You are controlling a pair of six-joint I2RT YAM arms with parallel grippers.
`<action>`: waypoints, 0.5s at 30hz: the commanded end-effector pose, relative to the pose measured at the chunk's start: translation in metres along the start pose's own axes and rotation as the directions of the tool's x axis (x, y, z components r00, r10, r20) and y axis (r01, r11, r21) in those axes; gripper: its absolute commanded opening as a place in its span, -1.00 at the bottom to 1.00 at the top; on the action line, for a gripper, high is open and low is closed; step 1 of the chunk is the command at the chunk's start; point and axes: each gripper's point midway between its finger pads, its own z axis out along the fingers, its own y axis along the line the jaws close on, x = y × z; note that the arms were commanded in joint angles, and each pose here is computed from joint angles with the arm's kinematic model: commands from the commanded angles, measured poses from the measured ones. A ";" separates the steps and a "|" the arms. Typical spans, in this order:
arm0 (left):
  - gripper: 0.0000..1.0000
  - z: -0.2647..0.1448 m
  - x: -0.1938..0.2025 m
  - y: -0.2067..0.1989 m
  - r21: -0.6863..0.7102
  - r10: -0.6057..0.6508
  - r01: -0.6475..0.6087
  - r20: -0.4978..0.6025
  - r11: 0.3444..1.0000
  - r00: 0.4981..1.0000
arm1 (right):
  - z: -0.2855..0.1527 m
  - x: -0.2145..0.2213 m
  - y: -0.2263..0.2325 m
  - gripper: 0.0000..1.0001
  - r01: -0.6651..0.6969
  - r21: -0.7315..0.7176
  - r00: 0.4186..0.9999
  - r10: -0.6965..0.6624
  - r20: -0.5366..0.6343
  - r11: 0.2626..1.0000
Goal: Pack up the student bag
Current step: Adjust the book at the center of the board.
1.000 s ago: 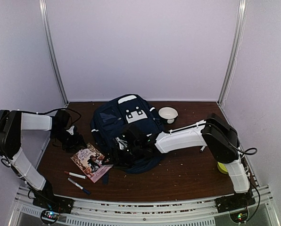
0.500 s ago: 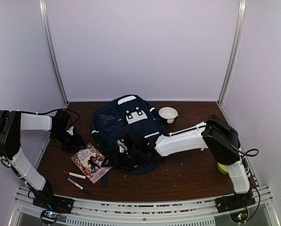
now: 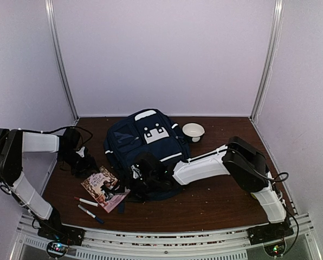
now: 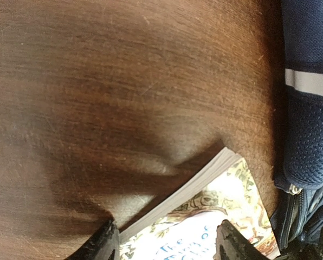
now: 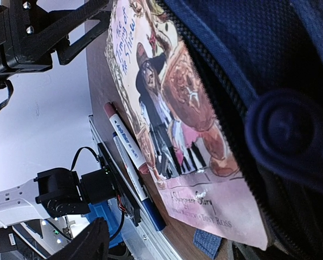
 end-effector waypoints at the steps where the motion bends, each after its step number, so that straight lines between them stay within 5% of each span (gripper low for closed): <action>1: 0.23 0.005 0.025 0.004 -0.005 -0.012 0.012 -0.076 1.000 0.997 | 0.009 -0.004 -0.034 0.49 0.020 0.070 1.000 -0.021 0.010 0.997; 15: 0.22 0.008 0.024 0.004 0.004 -0.015 0.015 -0.058 1.000 0.998 | -0.025 -0.020 0.049 0.45 0.306 -0.043 0.948 -0.300 0.106 0.951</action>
